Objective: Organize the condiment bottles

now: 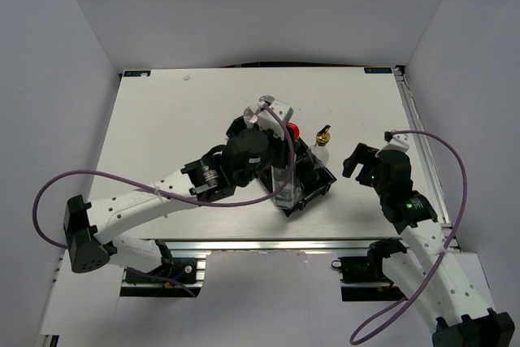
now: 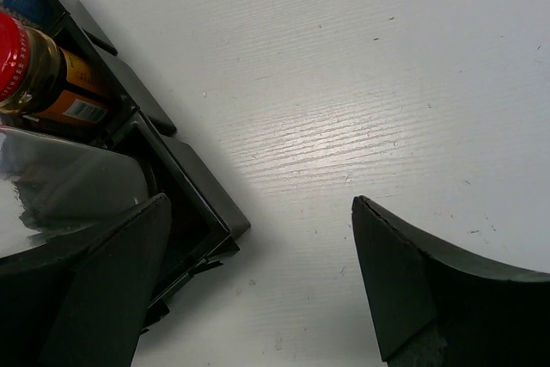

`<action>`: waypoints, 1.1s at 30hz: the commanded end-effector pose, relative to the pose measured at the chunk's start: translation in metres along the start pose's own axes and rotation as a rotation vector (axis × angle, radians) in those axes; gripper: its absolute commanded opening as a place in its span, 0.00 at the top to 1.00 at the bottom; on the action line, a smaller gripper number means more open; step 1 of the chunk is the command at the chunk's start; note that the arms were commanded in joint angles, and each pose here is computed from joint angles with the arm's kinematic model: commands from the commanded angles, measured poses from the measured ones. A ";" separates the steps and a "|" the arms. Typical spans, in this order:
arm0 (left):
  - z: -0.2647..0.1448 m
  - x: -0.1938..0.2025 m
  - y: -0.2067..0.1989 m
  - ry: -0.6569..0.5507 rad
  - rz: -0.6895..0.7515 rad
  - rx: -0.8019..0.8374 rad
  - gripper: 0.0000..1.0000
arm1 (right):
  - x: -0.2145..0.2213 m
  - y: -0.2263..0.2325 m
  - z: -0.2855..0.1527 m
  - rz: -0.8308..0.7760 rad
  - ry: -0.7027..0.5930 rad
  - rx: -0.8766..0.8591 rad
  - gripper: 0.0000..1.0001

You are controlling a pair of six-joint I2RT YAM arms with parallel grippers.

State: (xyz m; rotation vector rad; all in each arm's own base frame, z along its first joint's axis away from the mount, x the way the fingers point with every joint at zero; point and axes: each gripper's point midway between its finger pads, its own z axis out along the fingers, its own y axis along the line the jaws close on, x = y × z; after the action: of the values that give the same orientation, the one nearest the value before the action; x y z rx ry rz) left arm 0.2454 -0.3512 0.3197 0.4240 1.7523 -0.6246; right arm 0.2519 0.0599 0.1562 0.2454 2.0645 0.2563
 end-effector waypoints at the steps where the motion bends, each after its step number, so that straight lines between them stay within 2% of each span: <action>1: -0.010 -0.054 -0.028 -0.166 -0.039 0.100 1.00 | -0.003 0.000 -0.001 0.013 -0.025 -0.005 0.11; 9: -0.005 -0.050 -0.034 -0.206 -0.012 0.124 1.00 | -0.008 0.002 -0.005 0.017 -0.047 -0.018 0.11; 18: 0.007 -0.038 -0.037 -0.211 0.111 0.138 1.00 | -0.007 0.004 -0.005 0.011 -0.043 -0.035 0.11; 33: 0.024 -0.017 -0.032 -0.204 0.141 0.102 1.00 | -0.005 0.007 -0.005 0.011 -0.039 -0.051 0.11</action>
State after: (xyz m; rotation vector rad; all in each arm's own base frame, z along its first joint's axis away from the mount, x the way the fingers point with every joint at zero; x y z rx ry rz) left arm 0.2474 -0.3911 0.2952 0.6267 1.6048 -0.5734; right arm 0.2476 0.0636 0.1581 0.2284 2.0487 0.2911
